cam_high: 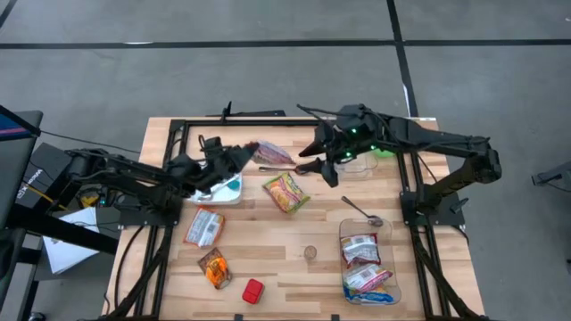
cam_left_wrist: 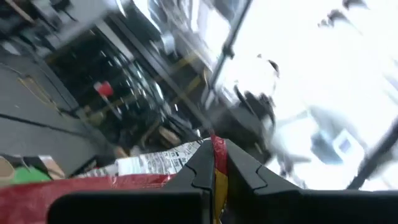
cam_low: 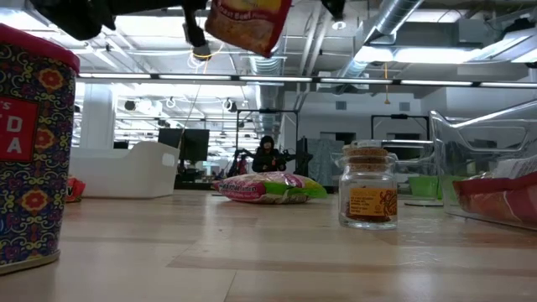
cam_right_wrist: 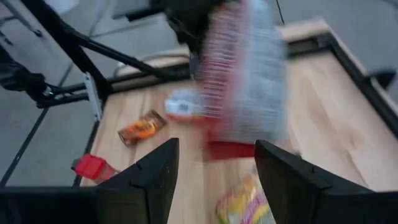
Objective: Pick & Place Food Item
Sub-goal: Put the red noodle pack into the bottom transparent bin
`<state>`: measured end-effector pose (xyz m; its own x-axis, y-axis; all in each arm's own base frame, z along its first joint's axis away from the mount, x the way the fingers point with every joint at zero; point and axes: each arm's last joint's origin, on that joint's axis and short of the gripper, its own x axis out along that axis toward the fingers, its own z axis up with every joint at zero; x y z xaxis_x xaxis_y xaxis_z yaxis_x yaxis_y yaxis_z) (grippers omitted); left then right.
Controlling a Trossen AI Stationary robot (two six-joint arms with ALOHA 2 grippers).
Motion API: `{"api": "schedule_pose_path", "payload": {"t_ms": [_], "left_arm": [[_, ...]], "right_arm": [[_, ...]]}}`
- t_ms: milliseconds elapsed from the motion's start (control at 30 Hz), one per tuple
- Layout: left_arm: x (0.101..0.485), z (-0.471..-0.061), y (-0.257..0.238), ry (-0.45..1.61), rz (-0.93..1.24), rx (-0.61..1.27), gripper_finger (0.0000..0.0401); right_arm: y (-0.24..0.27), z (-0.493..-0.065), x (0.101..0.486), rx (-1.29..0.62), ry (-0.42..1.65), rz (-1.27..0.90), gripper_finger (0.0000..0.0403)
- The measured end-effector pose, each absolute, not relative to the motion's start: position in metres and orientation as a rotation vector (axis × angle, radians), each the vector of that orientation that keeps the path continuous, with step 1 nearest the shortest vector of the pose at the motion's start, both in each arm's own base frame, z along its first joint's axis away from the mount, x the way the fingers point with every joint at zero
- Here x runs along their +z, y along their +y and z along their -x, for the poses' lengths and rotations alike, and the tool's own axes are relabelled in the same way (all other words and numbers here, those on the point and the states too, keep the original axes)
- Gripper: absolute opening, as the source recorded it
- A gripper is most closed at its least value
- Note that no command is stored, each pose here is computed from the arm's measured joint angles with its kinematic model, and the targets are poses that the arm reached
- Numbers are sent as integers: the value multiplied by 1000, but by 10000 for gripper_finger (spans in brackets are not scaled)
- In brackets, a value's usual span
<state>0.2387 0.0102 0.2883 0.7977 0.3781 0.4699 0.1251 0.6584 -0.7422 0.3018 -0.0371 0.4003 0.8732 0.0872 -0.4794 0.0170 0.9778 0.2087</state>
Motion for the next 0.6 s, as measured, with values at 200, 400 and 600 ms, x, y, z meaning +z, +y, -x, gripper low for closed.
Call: {"api": "schedule_pose_path", "payload": {"t_ms": [200,400,600], "left_arm": [[293,-234,13,-759,913,240,5],[304,-235,14,-803,930,233,5],[316,-237,14,-832,920,224,5]], "right_arm": [[-34,-307,409,9,408,-135,205],[-37,-308,412,-93,376,-75,205],[-40,-308,413,-137,361,-24,205]]}}
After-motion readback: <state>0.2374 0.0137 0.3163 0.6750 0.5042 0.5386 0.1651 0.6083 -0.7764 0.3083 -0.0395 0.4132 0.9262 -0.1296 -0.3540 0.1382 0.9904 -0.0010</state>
